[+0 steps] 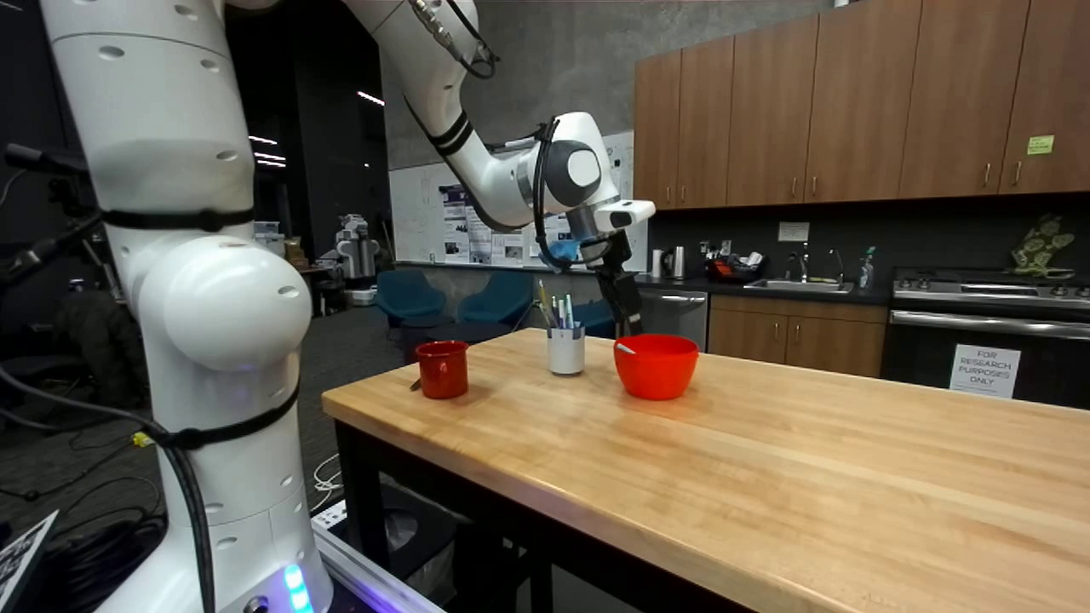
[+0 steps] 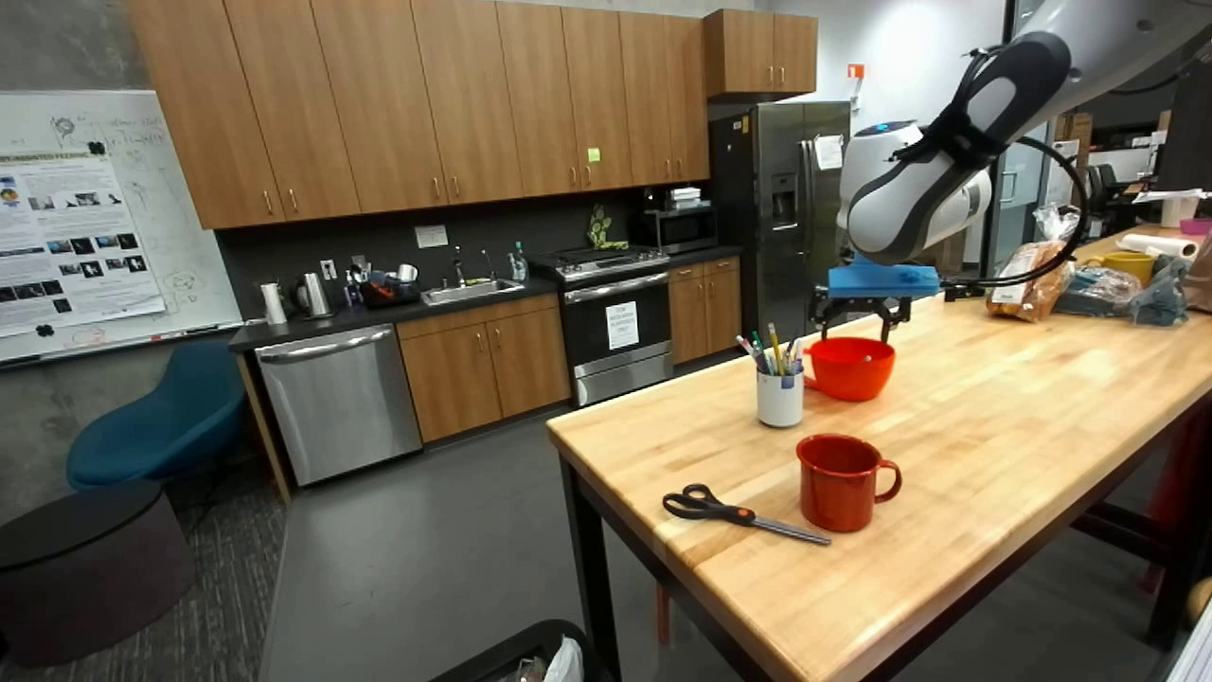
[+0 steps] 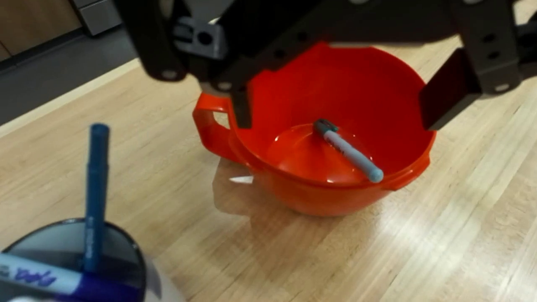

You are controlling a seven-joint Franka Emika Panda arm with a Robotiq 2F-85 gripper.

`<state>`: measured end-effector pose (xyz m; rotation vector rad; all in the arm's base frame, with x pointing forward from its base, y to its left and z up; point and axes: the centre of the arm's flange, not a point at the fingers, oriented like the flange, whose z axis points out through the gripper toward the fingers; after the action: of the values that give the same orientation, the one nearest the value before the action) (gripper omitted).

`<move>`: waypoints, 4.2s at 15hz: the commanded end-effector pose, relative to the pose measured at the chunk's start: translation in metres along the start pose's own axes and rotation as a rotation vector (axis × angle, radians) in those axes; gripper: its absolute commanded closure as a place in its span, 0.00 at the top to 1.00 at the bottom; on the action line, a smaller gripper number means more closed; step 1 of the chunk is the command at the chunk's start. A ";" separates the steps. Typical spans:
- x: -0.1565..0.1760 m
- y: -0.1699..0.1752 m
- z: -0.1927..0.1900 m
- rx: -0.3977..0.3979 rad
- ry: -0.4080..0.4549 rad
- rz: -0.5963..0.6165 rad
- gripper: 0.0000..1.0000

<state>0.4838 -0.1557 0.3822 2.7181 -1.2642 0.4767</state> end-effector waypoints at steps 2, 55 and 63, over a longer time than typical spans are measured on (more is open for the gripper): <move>0.012 0.010 0.020 0.014 -0.028 -0.042 1.00; 0.015 -0.008 0.013 0.066 -0.102 -0.232 0.12; 0.018 -0.010 -0.002 0.080 -0.100 -0.226 0.03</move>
<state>0.5040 -0.1638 0.3737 2.9255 -0.9598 0.3811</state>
